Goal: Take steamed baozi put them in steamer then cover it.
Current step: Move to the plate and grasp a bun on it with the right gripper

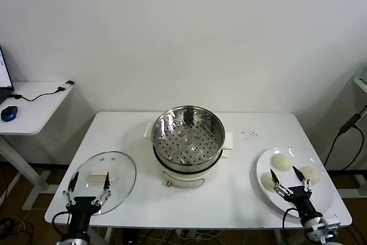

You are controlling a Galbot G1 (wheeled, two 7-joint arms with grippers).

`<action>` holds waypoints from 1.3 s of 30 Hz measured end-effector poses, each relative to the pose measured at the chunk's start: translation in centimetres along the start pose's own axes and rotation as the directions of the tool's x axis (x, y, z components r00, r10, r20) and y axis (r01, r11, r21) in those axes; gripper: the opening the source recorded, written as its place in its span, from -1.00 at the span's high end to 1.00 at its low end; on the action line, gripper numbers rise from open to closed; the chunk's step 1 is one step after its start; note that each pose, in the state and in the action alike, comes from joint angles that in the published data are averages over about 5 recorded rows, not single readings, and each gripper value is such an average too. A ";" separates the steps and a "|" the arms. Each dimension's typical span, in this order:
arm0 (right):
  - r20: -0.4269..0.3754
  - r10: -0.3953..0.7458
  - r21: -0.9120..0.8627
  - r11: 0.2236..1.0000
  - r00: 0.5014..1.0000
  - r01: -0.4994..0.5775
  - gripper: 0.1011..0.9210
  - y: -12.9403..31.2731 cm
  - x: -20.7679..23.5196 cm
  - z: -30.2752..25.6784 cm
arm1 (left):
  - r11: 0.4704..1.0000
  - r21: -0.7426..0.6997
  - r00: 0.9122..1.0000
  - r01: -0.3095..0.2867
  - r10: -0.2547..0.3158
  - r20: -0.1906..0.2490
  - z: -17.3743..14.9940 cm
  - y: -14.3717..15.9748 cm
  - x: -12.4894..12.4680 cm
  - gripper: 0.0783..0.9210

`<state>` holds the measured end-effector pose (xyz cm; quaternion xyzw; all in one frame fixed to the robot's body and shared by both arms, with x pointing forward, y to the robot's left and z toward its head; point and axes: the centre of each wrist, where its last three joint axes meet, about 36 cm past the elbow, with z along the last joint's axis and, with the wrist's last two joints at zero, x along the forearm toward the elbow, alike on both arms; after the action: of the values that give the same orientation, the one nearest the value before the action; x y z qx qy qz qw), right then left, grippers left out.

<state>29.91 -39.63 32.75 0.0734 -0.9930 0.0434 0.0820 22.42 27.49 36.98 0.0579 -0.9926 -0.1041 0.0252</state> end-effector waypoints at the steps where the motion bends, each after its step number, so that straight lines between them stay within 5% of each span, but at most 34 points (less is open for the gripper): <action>1: -0.004 -0.006 0.010 1.000 1.000 0.006 -0.76 -0.3 -0.1 -0.1 | 1.000 0.000 1.000 0.000 0.000 0.000 0.0 0.0 0.0 -0.77; 11: -0.213 -0.201 0.280 0.925 0.956 0.257 -0.76 -7.0 -4.0 -4.7 | 1.000 -0.006 1.000 -0.006 0.006 0.003 -0.2 -0.1 0.4 -0.77; 21: -0.553 -0.334 0.484 0.617 0.763 0.620 -0.76 -13.7 -11.3 -12.3 | 1.000 0.005 1.000 -0.001 0.001 -0.003 0.1 -0.4 1.4 -0.77; 30: -0.779 -0.269 0.472 0.341 0.566 0.813 -0.76 -15.8 -18.1 -18.1 | 1.000 0.011 1.000 0.016 -0.016 -0.006 0.1 -0.2 1.9 -0.77; 39: -0.887 -0.143 0.403 0.225 0.440 0.887 -0.76 -16.5 -22.7 -20.5 | 1.000 0.009 1.000 0.021 -0.021 -0.009 0.0 -0.1 1.8 -0.77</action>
<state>57.77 -50.77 50.33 0.4469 -0.6031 0.5201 0.4075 20.68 27.18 37.04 0.0688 -0.9922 -0.0997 0.0283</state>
